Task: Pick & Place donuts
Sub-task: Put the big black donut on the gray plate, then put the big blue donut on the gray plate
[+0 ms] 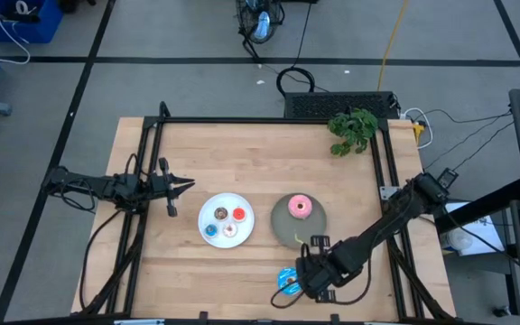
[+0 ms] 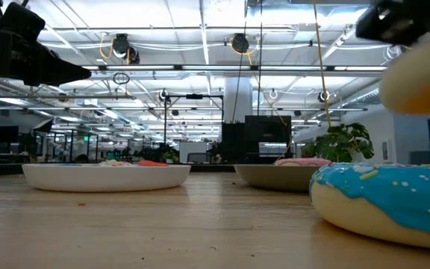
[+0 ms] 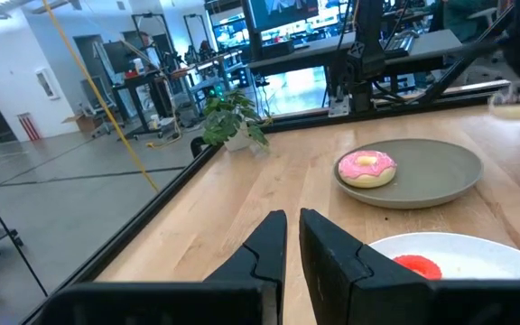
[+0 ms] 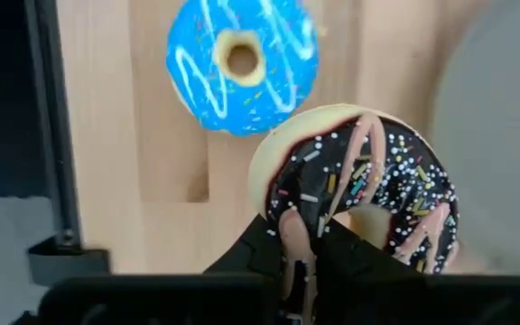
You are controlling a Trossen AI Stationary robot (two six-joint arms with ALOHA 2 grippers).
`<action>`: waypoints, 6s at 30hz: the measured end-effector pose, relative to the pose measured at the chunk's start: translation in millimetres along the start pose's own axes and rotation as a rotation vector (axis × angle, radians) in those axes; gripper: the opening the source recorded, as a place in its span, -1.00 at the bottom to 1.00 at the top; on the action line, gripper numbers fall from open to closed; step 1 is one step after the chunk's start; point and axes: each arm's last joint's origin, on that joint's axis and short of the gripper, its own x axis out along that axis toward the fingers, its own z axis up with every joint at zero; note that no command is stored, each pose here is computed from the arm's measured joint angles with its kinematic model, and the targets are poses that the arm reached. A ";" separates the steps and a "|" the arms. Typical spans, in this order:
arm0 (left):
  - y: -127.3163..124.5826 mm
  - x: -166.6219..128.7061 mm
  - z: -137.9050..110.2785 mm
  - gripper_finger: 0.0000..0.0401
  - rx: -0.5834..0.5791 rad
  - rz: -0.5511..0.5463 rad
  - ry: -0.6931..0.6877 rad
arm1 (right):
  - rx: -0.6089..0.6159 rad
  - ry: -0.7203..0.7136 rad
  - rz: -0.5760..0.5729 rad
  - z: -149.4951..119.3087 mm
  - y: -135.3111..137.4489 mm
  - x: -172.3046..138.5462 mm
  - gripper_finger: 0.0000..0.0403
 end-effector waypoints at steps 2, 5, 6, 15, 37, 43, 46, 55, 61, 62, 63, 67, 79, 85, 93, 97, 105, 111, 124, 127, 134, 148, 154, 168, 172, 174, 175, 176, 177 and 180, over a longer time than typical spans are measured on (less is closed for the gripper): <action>0.0 0.0 0.0 -0.79 0.000 0.000 0.000 | 0.008 0.017 -0.039 4.5 -6.0 -12.6 -0.89; 0.0 0.0 0.0 -0.79 0.000 0.000 0.000 | 0.019 0.063 -0.118 6.8 -17.7 -26.3 -0.88; 0.0 0.0 0.0 -0.79 0.000 0.000 0.000 | 0.026 0.078 -0.141 7.4 -22.0 -29.4 -0.88; 0.0 0.0 0.0 -0.79 0.001 0.000 0.000 | 0.070 0.185 -0.221 14.3 -58.1 -37.2 -0.89; 0.0 -0.1 -0.4 -0.79 0.005 -0.001 0.007 | 0.096 0.241 -0.140 2.4 -109.4 45.6 -0.90; 0.0 -0.1 -0.4 -0.79 0.005 -0.001 0.007 | 0.132 0.263 -0.153 -4.4 -118.0 55.8 -0.87; 0.0 -0.1 -0.4 -0.79 0.005 -0.001 0.008 | 0.134 0.247 -0.147 -3.4 -117.9 57.3 -0.84; 0.0 -0.1 -0.5 -0.79 0.005 -0.001 0.008 | 0.118 0.194 -0.123 3.3 -115.8 56.3 -0.42; 0.0 -0.1 -0.6 -0.79 0.005 -0.001 0.009 | 0.121 0.211 -0.128 5.0 -116.8 51.3 -0.12; -0.1 -0.1 -0.6 -0.79 0.005 -0.001 0.008 | 0.116 0.207 -0.127 5.9 -116.5 50.4 -0.09; 0.0 -0.1 -0.6 -0.79 0.005 -0.001 0.008 | 0.113 0.202 -0.125 7.1 -116.1 49.2 -0.06; 0.0 -0.1 -0.6 -0.79 0.005 -0.001 0.008 | 0.114 0.179 -0.115 11.7 -114.6 45.8 0.01; -0.1 -0.1 -0.6 -0.79 0.005 -0.001 0.009 | 0.122 0.138 -0.045 18.6 -110.8 43.9 0.05; 0.0 -0.1 -0.6 -0.79 0.005 -0.001 0.008 | 0.125 0.125 -0.041 19.9 -110.5 44.1 0.15; -0.1 -0.1 -0.7 -0.79 -0.001 -0.002 0.008 | 0.127 0.082 -0.082 21.9 -109.0 44.3 0.29; -0.1 0.0 -0.7 -0.79 -0.002 -0.001 0.008 | 0.127 0.098 -0.099 19.1 -107.0 44.0 0.30; -0.1 -0.1 -0.6 -0.79 -0.002 -0.001 0.006 | 0.138 0.085 -0.114 19.1 -103.4 45.7 0.30; -0.1 0.0 -0.6 -0.79 -0.002 -0.001 0.006 | 0.151 0.032 -0.093 21.9 -95.5 46.0 0.30; -0.1 0.0 -0.5 -0.79 -0.005 -0.001 0.005 | 0.169 0.060 -0.158 13.6 -90.0 45.9 0.30; -0.1 0.0 -0.5 -0.79 -0.005 -0.001 0.005 | 0.169 0.073 -0.185 8.9 -85.5 45.4 0.30; -0.1 0.0 -0.5 -0.79 -0.005 -0.001 0.005 | 0.127 0.053 -0.248 3.6 -77.2 44.7 0.30; -0.1 0.0 -0.5 -0.79 -0.005 -0.001 0.005 | 0.095 -0.021 -0.250 19.6 -69.7 0.8 0.30; 0.0 0.0 -0.4 -0.79 -0.007 -0.001 0.005 | 0.100 -0.169 0.030 42.3 -53.9 -15.3 0.30; -0.1 -0.1 -0.5 -0.79 -0.005 -0.001 0.005 | -0.002 -0.316 0.207 54.7 -25.7 -12.9 0.30; -0.1 0.0 -0.5 -0.79 -0.005 -0.001 0.005 | -0.056 -0.321 0.221 52.1 -8.0 -2.1 0.25; -0.1 0.0 -0.3 -0.79 -0.007 0.000 0.001 | -0.060 -0.301 0.217 50.5 -1.2 2.5 0.21; -0.1 0.0 -0.3 -0.79 -0.007 -0.001 0.001 | -0.066 -0.288 0.198 50.1 2.5 3.6 0.19; -0.1 0.0 -0.3 -0.79 -0.007 -0.001 0.001 | -0.073 -0.284 0.173 51.1 6.9 4.8 0.18; -0.1 0.0 -0.3 -0.79 -0.007 0.000 0.001 | -0.093 -0.285 0.149 52.7 12.0 5.1 0.16; -0.1 0.0 -0.3 -0.79 -0.011 0.000 0.001 | -0.157 -0.293 0.065 60.0 24.6 6.6 0.13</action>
